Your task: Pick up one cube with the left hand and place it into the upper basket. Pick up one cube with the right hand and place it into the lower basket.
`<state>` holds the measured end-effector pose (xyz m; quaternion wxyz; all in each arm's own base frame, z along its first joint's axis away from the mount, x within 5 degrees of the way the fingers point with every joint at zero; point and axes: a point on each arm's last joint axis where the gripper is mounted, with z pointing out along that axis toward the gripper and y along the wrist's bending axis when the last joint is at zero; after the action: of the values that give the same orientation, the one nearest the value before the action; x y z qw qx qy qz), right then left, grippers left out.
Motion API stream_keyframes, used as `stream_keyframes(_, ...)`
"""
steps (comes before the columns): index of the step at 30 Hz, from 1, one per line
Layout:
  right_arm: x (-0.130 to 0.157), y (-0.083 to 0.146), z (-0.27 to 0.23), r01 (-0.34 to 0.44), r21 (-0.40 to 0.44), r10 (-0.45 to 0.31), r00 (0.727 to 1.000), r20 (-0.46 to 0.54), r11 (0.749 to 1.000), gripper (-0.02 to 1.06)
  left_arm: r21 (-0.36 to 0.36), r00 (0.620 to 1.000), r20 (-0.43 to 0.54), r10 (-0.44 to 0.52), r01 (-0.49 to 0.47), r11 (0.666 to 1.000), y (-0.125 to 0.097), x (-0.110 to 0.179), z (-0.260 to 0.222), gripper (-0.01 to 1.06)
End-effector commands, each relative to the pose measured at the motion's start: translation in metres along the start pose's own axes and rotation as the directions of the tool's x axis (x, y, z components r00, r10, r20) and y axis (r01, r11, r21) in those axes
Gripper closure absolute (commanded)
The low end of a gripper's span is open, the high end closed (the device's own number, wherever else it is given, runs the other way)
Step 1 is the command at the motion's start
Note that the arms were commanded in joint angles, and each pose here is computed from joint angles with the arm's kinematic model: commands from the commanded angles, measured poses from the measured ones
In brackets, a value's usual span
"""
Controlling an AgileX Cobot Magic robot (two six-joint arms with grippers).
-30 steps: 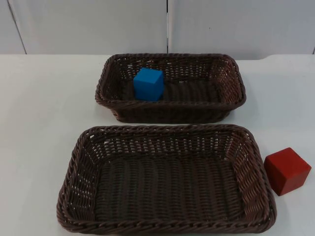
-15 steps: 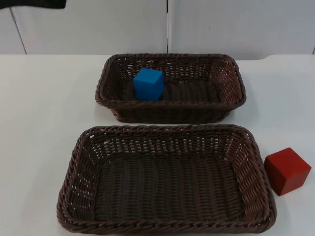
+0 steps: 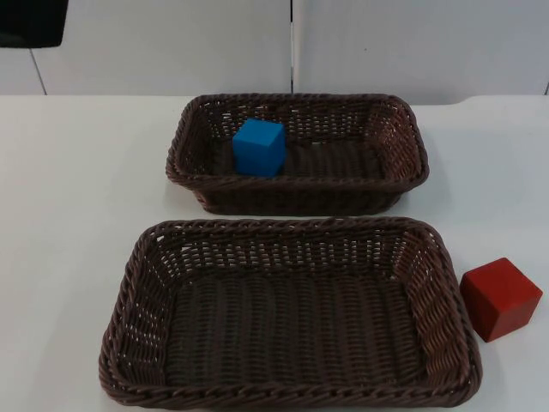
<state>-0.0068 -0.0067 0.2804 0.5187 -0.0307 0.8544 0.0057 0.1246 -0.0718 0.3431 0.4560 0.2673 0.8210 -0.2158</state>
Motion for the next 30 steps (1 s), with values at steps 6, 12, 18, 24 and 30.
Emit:
stream_keyframes(6, 0.000, 0.000, 0.000, 0.005, 0.002, -0.005, 1.000, 0.006, 1.000, -0.01, 0.008, 0.999, -0.006, -0.048, 0.048, 0.999, -0.002, 0.001, -0.002, 0.16)
stream_keyframes(12, 0.000, 0.000, 0.000, 0.005, 0.002, -0.005, 1.000, 0.006, 1.000, -0.01, 0.000, 0.998, -0.011, -0.056, 0.056, 0.998, -0.001, 0.002, -0.002, 0.16)
stream_keyframes(18, 0.000, 0.000, 0.000, 0.005, 0.002, -0.005, 1.000, 0.006, 1.000, -0.01, -0.001, 0.998, -0.012, -0.054, 0.054, 0.999, -0.001, 0.002, -0.002, 0.16)
stream_keyframes(24, 0.000, 0.000, 0.000, 0.005, 0.002, -0.005, 1.000, 0.006, 1.000, -0.01, -0.057, 0.998, -0.025, -0.056, 0.054, 0.997, 0.004, 0.004, -0.002, 0.16)
stream_keyframes(30, 0.000, 0.001, 0.000, -0.004, -0.007, 0.004, 1.000, 0.009, 1.000, 0.00, -0.124, 0.996, -0.036, -0.076, 0.071, 0.990, 0.010, 0.005, -0.002, 0.16)
